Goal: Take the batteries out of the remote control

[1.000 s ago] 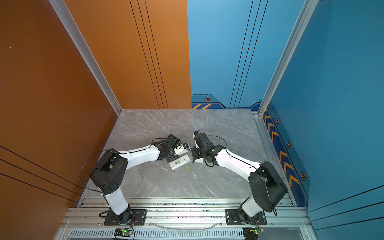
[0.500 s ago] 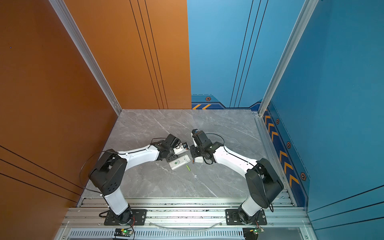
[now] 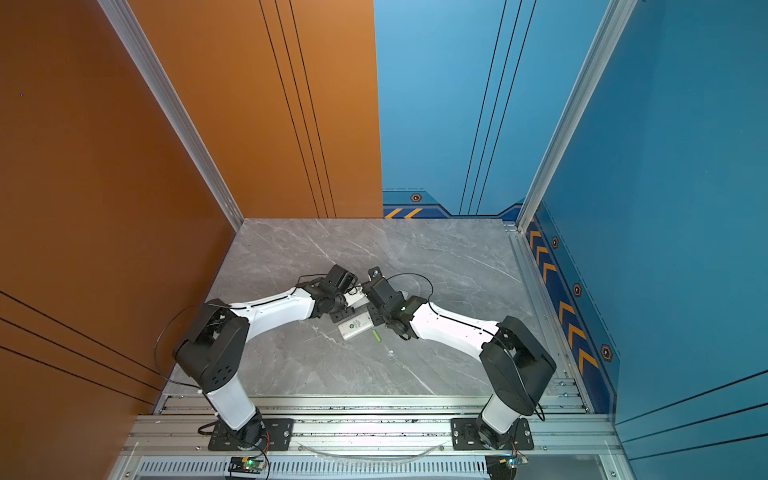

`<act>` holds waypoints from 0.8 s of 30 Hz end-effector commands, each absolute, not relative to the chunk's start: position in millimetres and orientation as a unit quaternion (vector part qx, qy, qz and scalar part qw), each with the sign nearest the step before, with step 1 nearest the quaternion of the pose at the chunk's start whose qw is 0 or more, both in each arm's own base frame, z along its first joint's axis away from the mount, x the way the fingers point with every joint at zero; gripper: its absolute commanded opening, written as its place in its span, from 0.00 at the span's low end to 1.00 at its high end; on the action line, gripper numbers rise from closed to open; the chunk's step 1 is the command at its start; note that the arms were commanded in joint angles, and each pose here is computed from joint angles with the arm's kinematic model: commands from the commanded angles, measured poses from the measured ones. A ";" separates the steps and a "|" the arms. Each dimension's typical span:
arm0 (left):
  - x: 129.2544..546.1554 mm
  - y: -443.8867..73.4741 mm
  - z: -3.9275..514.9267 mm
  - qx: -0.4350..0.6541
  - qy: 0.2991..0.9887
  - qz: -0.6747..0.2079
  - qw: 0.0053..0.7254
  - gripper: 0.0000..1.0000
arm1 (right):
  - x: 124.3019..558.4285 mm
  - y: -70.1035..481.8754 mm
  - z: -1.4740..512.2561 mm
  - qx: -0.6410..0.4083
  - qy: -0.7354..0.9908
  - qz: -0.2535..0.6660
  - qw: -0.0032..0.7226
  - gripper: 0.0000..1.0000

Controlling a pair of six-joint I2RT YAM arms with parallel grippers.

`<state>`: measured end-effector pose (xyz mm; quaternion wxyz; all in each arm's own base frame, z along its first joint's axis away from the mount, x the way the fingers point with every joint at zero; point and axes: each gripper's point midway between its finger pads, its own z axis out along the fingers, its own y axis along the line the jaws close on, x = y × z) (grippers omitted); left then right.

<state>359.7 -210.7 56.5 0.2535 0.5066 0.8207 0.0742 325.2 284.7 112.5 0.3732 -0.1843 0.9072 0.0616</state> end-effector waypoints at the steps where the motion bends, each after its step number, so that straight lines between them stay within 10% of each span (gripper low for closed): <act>1: 317.7 -249.0 55.4 0.559 0.797 -0.048 0.222 0.06 | 318.9 273.8 66.9 -0.157 0.921 0.050 0.354 0.00; 24: 299.8 -255.1 39.4 0.555 0.811 -0.122 0.139 0.05 | 329.0 285.4 85.8 -0.097 0.832 0.185 0.514 0.00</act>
